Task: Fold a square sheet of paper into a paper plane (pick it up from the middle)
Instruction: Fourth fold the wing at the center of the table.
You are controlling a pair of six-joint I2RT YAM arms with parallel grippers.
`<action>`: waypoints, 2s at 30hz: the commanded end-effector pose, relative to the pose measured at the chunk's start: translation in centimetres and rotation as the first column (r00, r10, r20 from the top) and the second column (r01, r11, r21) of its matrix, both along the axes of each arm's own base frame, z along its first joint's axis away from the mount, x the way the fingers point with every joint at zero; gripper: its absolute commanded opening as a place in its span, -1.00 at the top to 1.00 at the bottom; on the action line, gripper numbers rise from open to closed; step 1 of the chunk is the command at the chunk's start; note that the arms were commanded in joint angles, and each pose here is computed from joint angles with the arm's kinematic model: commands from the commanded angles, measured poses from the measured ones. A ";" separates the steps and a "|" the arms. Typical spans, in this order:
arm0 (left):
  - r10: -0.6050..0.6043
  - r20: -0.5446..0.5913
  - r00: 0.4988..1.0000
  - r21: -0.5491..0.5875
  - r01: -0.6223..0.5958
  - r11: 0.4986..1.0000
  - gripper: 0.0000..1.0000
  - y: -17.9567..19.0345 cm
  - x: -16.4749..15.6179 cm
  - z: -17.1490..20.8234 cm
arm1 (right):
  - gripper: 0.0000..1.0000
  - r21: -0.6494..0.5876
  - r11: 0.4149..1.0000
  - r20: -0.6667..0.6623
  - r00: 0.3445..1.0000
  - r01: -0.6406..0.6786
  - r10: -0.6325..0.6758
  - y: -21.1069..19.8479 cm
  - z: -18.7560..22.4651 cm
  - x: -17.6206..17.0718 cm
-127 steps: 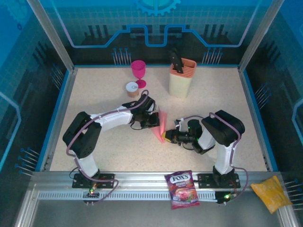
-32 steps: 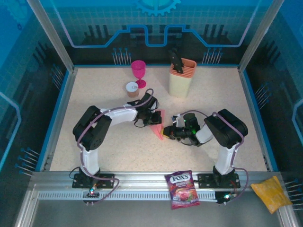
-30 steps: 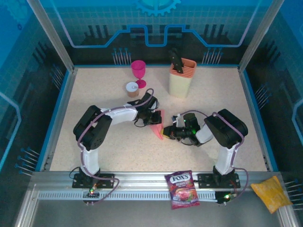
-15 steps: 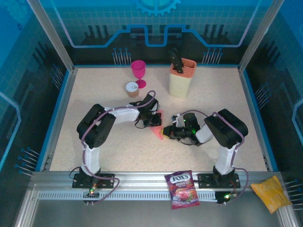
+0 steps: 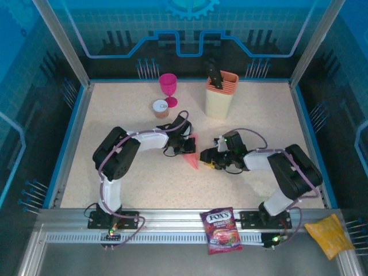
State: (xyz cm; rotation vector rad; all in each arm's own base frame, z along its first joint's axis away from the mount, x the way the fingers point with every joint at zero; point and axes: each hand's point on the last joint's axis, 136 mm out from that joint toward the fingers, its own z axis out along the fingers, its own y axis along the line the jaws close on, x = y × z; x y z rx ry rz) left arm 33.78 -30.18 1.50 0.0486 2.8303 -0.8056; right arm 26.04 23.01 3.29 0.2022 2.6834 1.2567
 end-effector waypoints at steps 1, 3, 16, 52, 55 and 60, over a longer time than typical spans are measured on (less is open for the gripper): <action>0.000 -0.060 0.998 0.085 0.005 0.996 1.00 2.1 -1.8 -2.7 | 0.16 -0.188 0.982 -0.136 0.990 -0.006 -0.020 -3.3 -2.0 -2.8; 0.003 -0.063 0.998 0.084 0.002 0.996 1.00 2.1 -1.8 -2.7 | 0.59 -0.155 0.988 -0.118 0.993 -0.016 -0.002 -2.5 -0.9 -2.5; 0.011 -0.074 0.997 0.088 -0.005 0.996 1.00 2.3 -2.1 -3.0 | 1.00 -0.061 0.997 -0.031 0.998 -0.053 0.051 3.8 0.8 -0.1; 0.041 -0.109 0.993 0.109 -0.029 0.994 1.00 3.1 -2.5 -4.0 | 1.00 -0.237 0.964 -0.158 0.984 -0.117 0.081 1.5 -5.0 -3.6; 0.050 -0.114 0.992 0.113 -0.037 0.993 1.00 3.2 -2.5 -4.1 | 1.00 -0.249 0.955 -0.178 0.977 -0.162 0.119 1.2 -5.3 -5.0; 0.060 -0.121 0.991 0.126 -0.044 0.991 1.00 3.6 -2.6 -4.4 | 1.00 -0.267 0.937 -0.204 0.964 -0.226 0.174 1.1 -5.7 -7.4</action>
